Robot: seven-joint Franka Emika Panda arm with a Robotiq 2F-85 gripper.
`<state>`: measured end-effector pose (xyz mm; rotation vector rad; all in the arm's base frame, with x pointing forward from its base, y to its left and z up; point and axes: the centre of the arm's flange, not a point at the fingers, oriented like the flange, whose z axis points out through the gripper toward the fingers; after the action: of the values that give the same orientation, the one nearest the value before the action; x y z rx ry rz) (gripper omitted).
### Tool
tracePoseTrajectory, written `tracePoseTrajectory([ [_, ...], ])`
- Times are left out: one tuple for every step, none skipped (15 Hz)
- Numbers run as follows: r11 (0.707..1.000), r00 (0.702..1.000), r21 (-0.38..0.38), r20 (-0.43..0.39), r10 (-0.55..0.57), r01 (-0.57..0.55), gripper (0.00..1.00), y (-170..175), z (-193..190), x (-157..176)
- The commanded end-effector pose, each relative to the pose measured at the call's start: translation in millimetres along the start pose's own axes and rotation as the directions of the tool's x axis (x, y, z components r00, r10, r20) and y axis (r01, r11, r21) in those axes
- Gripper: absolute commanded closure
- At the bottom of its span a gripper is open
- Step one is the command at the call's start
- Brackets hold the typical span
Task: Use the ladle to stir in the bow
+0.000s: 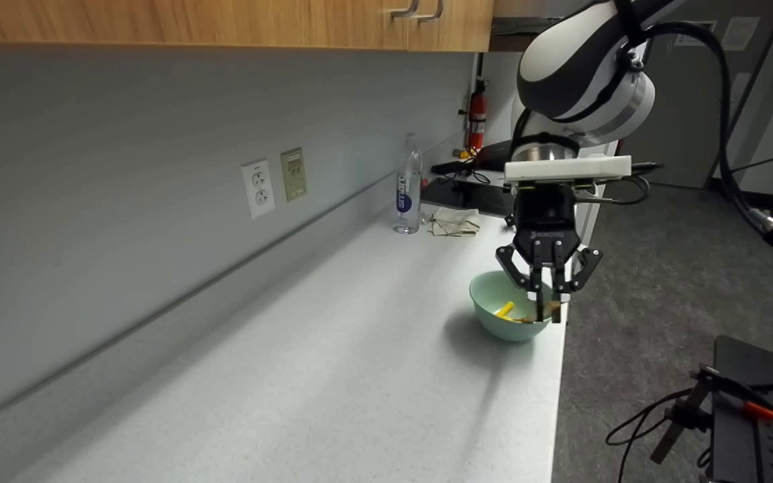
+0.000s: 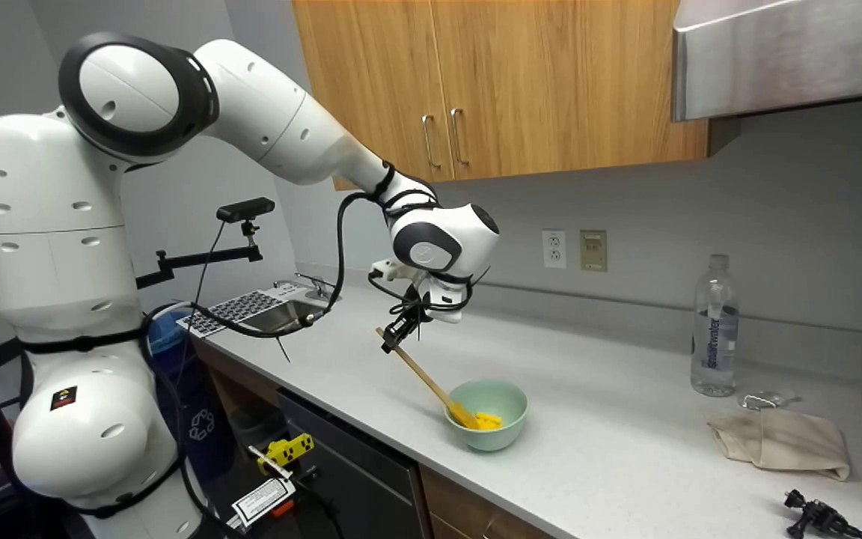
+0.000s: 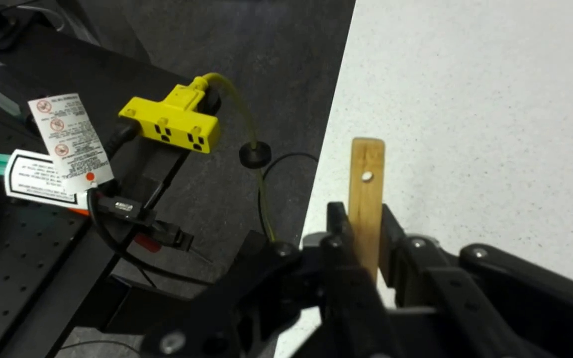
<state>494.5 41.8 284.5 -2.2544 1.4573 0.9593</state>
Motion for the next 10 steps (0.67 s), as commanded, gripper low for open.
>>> tracePoseTrajectory([
  [0.997, 0.997, 0.059, 0.061, -0.046, 0.042, 0.96, -17, -4, 2],
  [0.996, 0.998, 0.074, 0.047, -0.052, 0.048, 0.96, -19, -4, 4],
  [0.995, 0.998, 0.085, 0.037, -0.058, 0.055, 0.96, -21, -5, 6],
  [0.994, 0.998, 0.090, 0.018, -0.061, 0.059, 0.96, -22, -6, 9],
  [0.994, 0.998, 0.094, -0.002, -0.058, 0.058, 0.96, -23, -8, 13],
  [0.993, 0.999, 0.103, -0.019, -0.051, 0.052, 0.96, -24, -9, 17],
  [0.993, 0.998, 0.111, -0.039, -0.040, 0.044, 0.96, -25, -10, 21],
  [0.992, 0.999, 0.120, -0.046, -0.026, 0.031, 0.96, -24, -11, 26],
  [0.992, 0.999, 0.127, -0.051, -0.014, 0.020, 0.96, -23, -11, 30],
  [0.992, 0.998, 0.128, -0.056, -0.002, 0.009, 0.96, -21, -11, 33],
])
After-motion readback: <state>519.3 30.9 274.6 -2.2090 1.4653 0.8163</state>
